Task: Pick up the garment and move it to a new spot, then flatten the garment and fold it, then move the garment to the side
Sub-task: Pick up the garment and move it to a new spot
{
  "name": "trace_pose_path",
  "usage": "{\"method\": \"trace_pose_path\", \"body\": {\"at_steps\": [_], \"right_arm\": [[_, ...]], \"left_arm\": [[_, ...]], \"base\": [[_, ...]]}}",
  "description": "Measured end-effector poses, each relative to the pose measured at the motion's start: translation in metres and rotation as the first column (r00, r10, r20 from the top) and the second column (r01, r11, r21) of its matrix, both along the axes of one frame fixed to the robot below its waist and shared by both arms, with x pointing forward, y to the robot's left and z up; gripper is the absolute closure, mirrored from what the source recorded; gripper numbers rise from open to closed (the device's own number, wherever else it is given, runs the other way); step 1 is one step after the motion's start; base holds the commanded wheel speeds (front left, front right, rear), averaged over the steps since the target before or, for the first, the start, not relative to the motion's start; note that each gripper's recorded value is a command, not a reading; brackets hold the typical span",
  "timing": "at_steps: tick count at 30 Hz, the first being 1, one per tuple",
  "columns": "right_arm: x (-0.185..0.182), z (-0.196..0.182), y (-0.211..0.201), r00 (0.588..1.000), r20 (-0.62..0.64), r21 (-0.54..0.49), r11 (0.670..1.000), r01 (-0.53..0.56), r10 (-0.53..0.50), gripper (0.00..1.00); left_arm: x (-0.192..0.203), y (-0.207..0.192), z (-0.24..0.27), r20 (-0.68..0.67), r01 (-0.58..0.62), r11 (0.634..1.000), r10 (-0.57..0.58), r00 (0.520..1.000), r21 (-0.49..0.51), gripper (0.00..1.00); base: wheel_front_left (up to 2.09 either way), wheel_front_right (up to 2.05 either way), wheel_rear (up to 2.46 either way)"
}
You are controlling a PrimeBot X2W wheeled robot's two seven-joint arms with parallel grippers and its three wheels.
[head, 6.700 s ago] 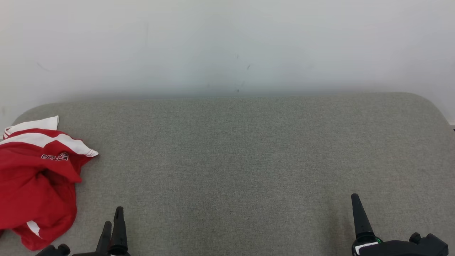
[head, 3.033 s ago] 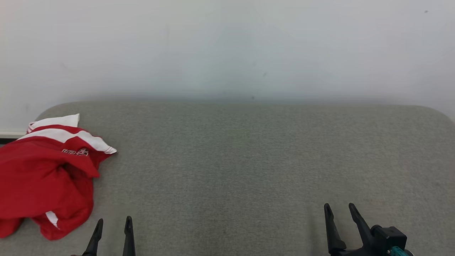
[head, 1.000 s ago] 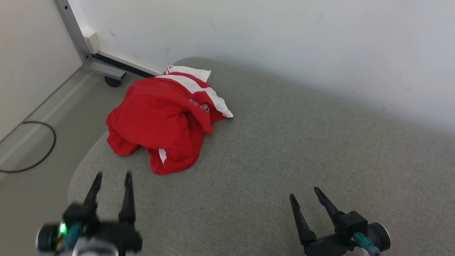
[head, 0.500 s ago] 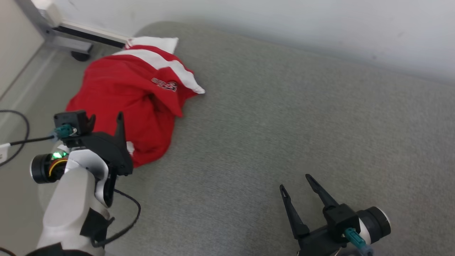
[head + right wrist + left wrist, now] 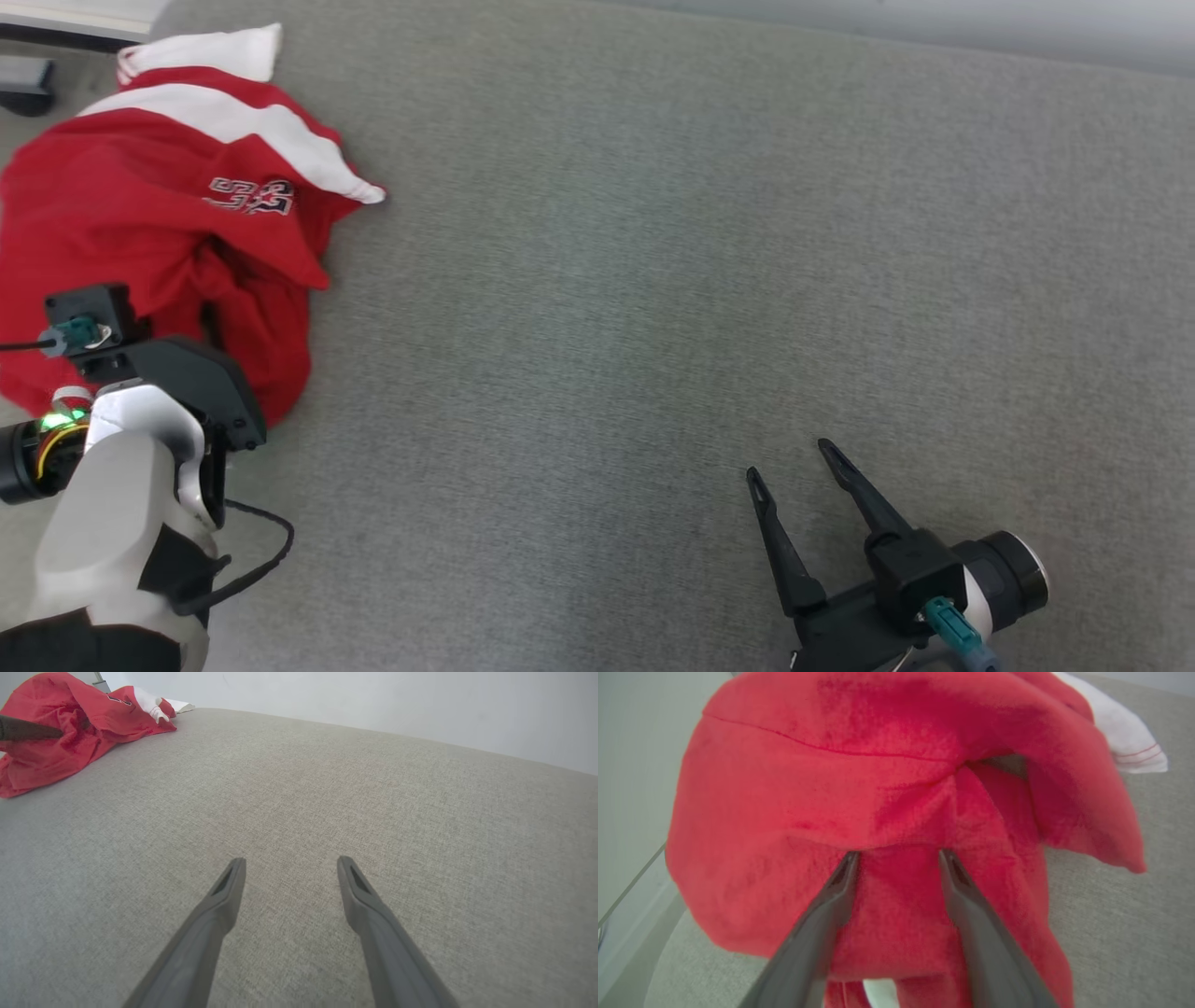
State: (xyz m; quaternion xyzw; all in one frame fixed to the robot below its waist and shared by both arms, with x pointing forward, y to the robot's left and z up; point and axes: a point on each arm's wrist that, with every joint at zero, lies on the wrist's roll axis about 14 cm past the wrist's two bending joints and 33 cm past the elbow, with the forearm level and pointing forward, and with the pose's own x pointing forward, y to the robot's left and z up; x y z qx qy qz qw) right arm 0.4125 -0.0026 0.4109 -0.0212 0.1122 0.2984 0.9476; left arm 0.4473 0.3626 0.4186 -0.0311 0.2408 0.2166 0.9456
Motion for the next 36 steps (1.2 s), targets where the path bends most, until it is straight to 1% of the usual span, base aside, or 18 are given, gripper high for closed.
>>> {"method": "trace_pose_path", "body": {"at_steps": [1,6,9,11,13,15,17,19,22,25,27,30,31,32,35,36], "right_arm": [[0.0,-0.002,-0.002,1.0,-0.006,-0.002,1.0,0.007,-0.007,0.0],[-0.003,-0.005,-0.007,0.999,-0.023,0.011,1.0,0.023,-0.023,0.0],[-0.006,0.002,-0.004,1.0,-0.012,0.038,0.999,0.02,-0.02,0.0],[-0.008,0.008,-0.004,1.0,-0.004,0.057,0.998,0.024,-0.024,0.0],[-0.013,0.017,-0.004,1.0,0.01,0.092,0.995,0.029,-0.03,0.0],[-0.017,0.026,-0.004,0.999,0.024,0.118,0.992,0.033,-0.036,0.0],[-0.019,0.035,-0.005,0.998,0.042,0.142,0.989,0.042,-0.049,0.0],[-0.021,0.045,-0.009,0.996,0.066,0.162,0.985,0.053,-0.065,0.0],[-0.024,0.062,-0.016,0.99,0.105,0.187,0.98,0.072,-0.093,0.0],[-0.029,0.071,-0.024,0.985,0.127,0.198,0.976,0.092,-0.119,0.0],[-0.034,0.073,-0.029,0.982,0.134,0.199,0.974,0.105,-0.133,0.0],[-0.037,0.078,-0.035,0.977,0.15,0.201,0.972,0.12,-0.152,0.0],[-0.037,0.079,-0.038,0.975,0.153,0.203,0.971,0.128,-0.161,0.0],[-0.038,0.08,-0.041,0.973,0.156,0.204,0.97,0.135,-0.169,0.0],[-0.036,0.076,-0.048,0.971,0.147,0.201,0.967,0.159,-0.19,0.0],[-0.035,0.076,-0.05,0.969,0.146,0.202,0.965,0.167,-0.199,0.0]], "left_arm": [[0.002,-0.001,-0.003,-0.004,0.006,1.0,-0.006,1.0,0.004,1.0],[0.011,-0.004,0.004,0.03,0.055,0.998,-0.056,0.998,0.032,1.0],[0.008,0.008,0.019,0.062,0.068,0.996,-0.071,0.995,0.055,1.0],[0.008,0.011,0.034,0.087,0.083,0.993,-0.09,0.992,0.083,1.0],[0.013,0.017,0.073,0.163,0.107,0.984,-0.13,0.978,0.144,1.0],[0.016,0.023,0.11,0.244,0.106,0.976,-0.152,0.958,0.192,1.0],[0.016,0.026,0.145,0.294,0.116,0.96,-0.192,0.936,0.255,1.0],[0.016,0.022,0.178,0.349,0.122,0.951,-0.221,0.911,0.284,1.0],[0.014,0.015,0.226,0.397,0.135,0.93,-0.273,0.876,0.342,1.0],[0.011,-0.001,0.256,0.426,0.159,0.918,-0.316,0.848,0.364,1.0],[0.007,-0.01,0.274,0.462,0.17,0.917,-0.334,0.822,0.36,1.0],[0.0,-0.026,0.298,0.518,0.186,0.899,-0.386,0.763,0.396,1.0],[-0.002,-0.034,0.305,0.548,0.192,0.893,-0.407,0.731,0.406,0.58],[-0.005,-0.043,0.308,0.581,0.203,0.893,-0.419,0.698,0.401,0.0],[-0.017,-0.07,0.296,0.636,0.25,0.88,-0.466,0.615,0.404,0.0],[-0.023,-0.073,0.289,0.66,0.25,0.883,-0.463,0.592,0.397,0.0]], "base": [[0.0,0.0,0.0],[0.0,0.0,0.0],[0.0,0.0,0.0],[0.0,0.0,0.0],[0.0,0.0,0.0],[0.0,0.0,0.0],[0.0,0.0,0.0],[0.0,0.0,0.0],[0.0,0.0,0.0],[0.0,0.0,0.0],[0.0,0.0,0.0],[0.0,0.0,0.0],[0.0,0.0,0.0],[0.0,0.0,0.0],[0.0,0.0,0.0],[0.0,0.0,0.0]]}}
